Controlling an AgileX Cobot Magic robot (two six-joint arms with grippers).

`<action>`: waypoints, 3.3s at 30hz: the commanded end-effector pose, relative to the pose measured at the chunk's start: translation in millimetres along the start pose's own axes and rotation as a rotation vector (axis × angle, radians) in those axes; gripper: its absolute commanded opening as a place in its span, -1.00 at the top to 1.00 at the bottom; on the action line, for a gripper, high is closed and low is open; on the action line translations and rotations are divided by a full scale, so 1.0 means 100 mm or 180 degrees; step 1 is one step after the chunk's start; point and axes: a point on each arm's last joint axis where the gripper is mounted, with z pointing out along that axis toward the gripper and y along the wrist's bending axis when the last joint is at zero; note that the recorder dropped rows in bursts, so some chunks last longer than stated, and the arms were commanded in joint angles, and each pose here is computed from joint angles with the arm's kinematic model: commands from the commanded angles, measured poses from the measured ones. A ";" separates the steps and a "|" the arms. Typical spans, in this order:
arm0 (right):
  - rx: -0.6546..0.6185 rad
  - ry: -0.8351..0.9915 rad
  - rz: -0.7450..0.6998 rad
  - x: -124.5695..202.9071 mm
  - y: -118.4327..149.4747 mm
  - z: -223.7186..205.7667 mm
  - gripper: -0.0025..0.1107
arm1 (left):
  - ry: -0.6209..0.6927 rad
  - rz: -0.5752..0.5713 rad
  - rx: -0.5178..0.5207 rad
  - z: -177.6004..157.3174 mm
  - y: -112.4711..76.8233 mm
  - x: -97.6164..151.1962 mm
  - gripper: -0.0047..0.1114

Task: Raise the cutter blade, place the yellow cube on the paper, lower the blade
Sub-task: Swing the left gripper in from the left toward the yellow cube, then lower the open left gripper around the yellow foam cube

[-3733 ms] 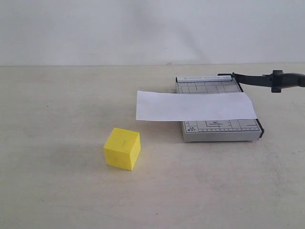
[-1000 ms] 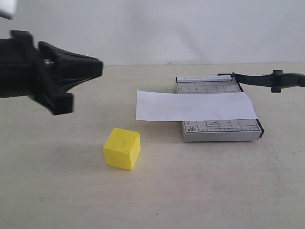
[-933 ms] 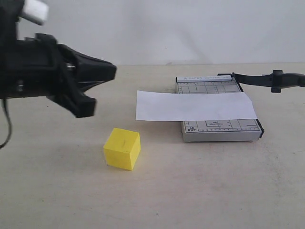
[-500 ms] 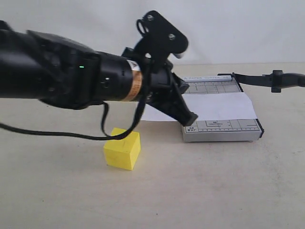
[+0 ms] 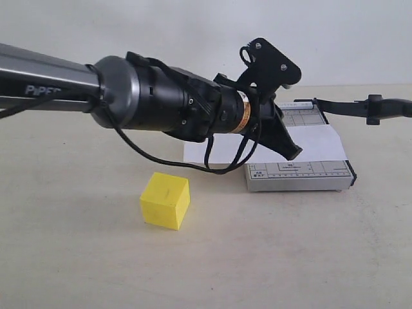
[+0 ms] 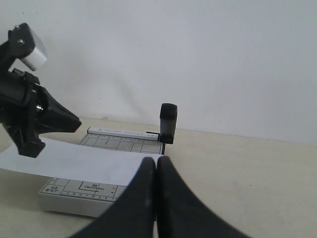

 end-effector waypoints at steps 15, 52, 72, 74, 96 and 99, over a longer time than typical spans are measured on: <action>0.0011 -0.0025 -0.0008 -0.01 0.00 -0.01 0.96 | 0.0143 0.0163 0.0000 0.58 -0.10 0.25 0.84; 0.0011 -0.0025 -0.0008 -0.01 0.00 -0.01 0.96 | -0.0227 0.0383 0.0459 1.04 -0.50 0.17 0.84; 0.0010 -0.0032 0.0040 -0.01 0.00 -0.01 0.96 | -0.0561 0.0081 -0.0044 0.23 -0.11 -0.57 0.26; 0.0010 -0.0032 0.0040 -0.01 0.00 -0.01 0.96 | -0.0499 0.0079 -0.0103 0.08 -0.08 -0.55 0.29; 0.0010 -0.0032 0.0040 -0.01 0.00 -0.01 0.96 | 0.0633 -0.1171 -0.0932 -1.25 0.12 0.36 -0.21; 0.0010 -0.0032 0.0040 -0.01 0.00 -0.01 0.96 | 0.0984 -0.1291 -0.1346 -1.32 0.20 0.46 -0.49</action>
